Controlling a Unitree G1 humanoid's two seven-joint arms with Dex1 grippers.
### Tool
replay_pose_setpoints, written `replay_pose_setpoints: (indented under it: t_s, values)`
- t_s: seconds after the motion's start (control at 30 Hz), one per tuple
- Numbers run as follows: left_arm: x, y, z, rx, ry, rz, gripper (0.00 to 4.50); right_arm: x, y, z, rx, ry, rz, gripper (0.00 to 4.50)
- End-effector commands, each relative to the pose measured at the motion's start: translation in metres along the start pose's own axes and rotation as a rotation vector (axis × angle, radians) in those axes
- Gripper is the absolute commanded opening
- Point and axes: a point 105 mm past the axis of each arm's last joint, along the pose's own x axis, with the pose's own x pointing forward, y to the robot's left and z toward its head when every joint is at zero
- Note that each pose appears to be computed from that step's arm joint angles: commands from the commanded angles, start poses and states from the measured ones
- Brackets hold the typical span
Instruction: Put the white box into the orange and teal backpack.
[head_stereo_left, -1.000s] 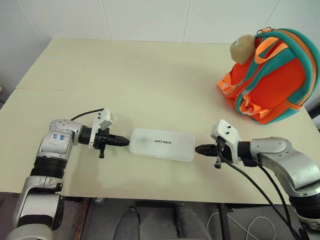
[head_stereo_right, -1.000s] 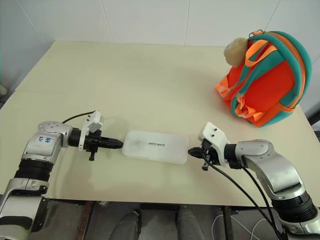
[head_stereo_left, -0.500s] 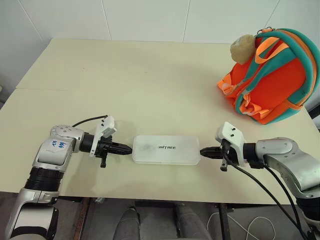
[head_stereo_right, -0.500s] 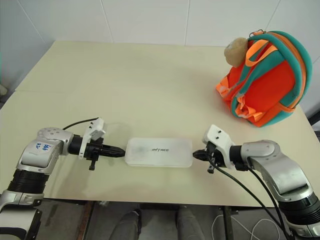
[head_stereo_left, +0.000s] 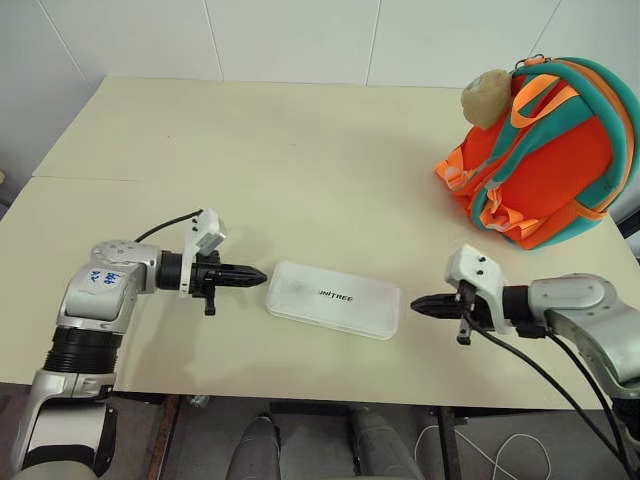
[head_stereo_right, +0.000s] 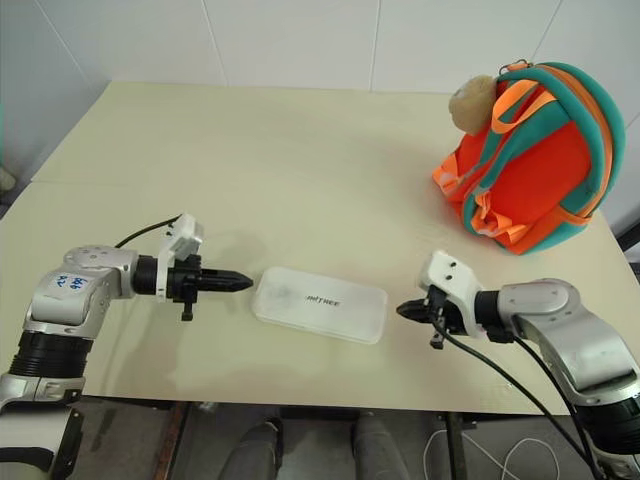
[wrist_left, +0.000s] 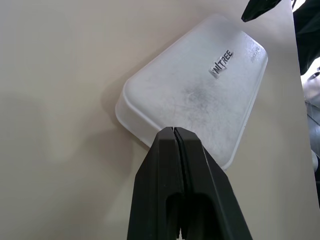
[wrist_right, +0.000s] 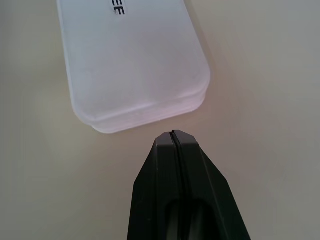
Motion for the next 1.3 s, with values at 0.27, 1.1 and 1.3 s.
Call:
replay_pose_setpoints:
  t_s: [0.27,1.1,1.3]
  values:
    - [-0.02,0.016,0.016,-0.179,-0.083,0.044,1.84,-0.014,-0.013,-0.002,-0.001,0.017,-0.078,1.58]
    - [-0.019,0.006,0.006,-0.837,-0.093,-0.158,4.5,-0.006,-0.015,0.002,-0.008,-0.012,-0.12,4.49]
    - [-0.005,0.009,-0.011,-0.877,0.033,-0.131,4.5,-0.005,-0.015,0.002,-0.004,-0.019,-0.129,4.49]
